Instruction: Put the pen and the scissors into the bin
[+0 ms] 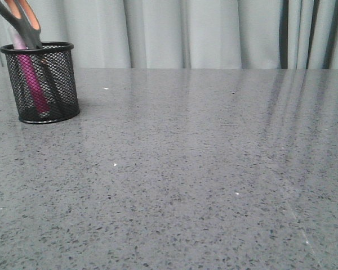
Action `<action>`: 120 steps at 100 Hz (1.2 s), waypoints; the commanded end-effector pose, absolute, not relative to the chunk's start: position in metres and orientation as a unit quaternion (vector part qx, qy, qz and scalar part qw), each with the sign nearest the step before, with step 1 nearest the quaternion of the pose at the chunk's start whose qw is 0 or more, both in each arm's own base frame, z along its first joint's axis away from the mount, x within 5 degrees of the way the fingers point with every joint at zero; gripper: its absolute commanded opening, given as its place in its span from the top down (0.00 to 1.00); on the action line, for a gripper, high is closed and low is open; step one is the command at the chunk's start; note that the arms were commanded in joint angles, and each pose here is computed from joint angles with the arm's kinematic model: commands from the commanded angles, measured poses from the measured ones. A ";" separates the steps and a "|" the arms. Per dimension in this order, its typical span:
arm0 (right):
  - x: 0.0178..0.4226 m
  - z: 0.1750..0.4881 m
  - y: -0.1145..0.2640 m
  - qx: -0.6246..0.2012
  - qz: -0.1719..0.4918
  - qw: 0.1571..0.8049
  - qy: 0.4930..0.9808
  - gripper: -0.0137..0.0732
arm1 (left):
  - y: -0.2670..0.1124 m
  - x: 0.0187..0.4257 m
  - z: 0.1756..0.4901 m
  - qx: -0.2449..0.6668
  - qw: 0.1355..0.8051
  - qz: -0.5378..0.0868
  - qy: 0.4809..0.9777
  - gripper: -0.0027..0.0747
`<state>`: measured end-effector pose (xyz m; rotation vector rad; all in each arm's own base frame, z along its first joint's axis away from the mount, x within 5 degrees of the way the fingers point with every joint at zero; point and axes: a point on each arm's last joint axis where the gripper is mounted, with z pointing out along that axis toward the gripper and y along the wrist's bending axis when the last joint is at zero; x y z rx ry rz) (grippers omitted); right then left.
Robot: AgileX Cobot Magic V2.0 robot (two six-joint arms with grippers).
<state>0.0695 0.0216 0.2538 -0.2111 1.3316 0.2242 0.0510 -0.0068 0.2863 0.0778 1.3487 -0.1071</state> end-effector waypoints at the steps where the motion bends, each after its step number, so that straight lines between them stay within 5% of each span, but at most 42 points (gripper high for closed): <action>1: 0.058 0.256 0.019 -0.095 0.099 0.801 0.583 0.91 | -0.006 0.048 0.288 0.027 0.785 -0.057 0.616 0.99; 120: 0.047 0.256 0.016 -0.091 0.098 0.820 0.556 0.91 | -0.008 0.047 0.287 0.040 0.785 -0.061 0.615 0.99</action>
